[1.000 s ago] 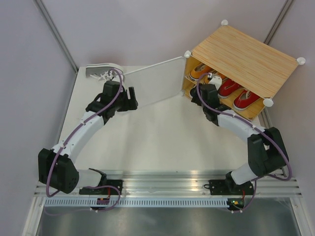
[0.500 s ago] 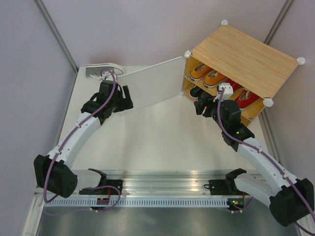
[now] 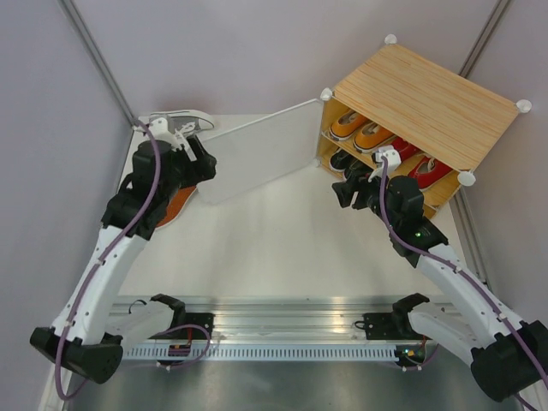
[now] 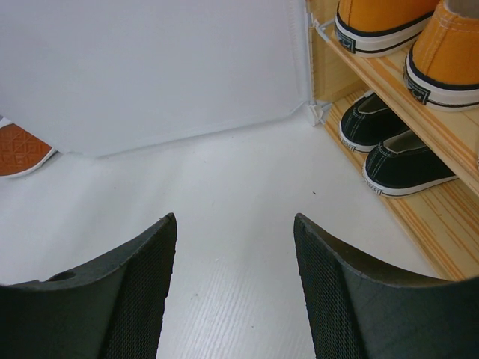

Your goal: Place and organize the shoes in the shoe cabinet

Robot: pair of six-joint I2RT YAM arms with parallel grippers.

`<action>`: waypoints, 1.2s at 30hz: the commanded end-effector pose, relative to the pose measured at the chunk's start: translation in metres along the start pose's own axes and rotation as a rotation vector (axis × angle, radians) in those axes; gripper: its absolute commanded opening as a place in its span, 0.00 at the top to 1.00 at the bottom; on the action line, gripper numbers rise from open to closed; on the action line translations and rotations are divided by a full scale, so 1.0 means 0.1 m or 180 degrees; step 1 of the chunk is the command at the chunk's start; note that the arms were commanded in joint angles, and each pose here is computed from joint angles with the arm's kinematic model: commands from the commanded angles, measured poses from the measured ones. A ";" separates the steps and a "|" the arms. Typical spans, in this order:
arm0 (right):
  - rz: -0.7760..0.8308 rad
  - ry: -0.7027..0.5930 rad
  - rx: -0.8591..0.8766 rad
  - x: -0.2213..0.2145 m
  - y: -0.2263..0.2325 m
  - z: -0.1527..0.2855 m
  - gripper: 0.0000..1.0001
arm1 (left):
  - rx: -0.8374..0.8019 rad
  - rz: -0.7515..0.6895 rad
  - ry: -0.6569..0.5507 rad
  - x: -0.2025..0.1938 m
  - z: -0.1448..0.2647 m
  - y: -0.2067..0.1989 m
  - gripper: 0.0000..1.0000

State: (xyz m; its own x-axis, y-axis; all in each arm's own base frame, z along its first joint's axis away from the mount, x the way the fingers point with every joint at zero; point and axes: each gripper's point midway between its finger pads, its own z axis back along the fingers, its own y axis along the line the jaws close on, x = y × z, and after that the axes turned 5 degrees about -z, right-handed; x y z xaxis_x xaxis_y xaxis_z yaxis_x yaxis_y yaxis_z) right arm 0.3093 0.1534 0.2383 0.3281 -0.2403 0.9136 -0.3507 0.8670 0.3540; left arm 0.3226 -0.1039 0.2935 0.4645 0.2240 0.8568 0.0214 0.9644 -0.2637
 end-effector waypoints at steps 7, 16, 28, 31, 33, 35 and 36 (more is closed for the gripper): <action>0.0078 0.0005 0.0309 0.11 0.20 -0.10 0.32 | 0.0499 -0.0117 -0.0849 0.76 0.57 0.30 0.12; 0.0417 0.0258 0.0249 -0.08 0.09 -0.08 0.32 | 0.0871 0.0250 -0.1012 1.06 0.37 0.72 0.12; 0.0444 0.0308 0.0342 -0.23 0.10 0.09 0.31 | 0.1724 0.0967 -0.0960 0.66 -0.51 1.95 0.13; 0.0376 0.0367 0.0424 -0.31 0.14 0.12 0.31 | 0.1616 0.1025 -0.0767 0.51 -0.86 2.00 0.14; 0.0343 0.0385 0.0458 -0.36 0.15 0.14 0.32 | 0.1542 0.1018 -0.0667 0.47 -1.12 2.01 0.14; 0.0338 0.0419 0.0488 -0.41 0.15 0.15 0.32 | 0.1515 0.1053 -0.0634 0.47 -1.27 2.04 0.14; 0.0345 0.0431 0.0546 -0.43 0.18 0.15 0.31 | 0.1448 0.1079 -0.0568 0.43 -1.46 2.07 0.14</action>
State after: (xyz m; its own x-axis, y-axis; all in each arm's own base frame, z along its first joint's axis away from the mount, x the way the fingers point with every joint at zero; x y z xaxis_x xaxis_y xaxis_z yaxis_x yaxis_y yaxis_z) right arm 0.2832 0.1639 0.2060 0.3931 -0.0729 0.9166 -0.4847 0.8306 0.2740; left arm 0.4337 0.0902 0.1843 0.3306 0.4707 0.8180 -0.5734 0.7886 -0.2221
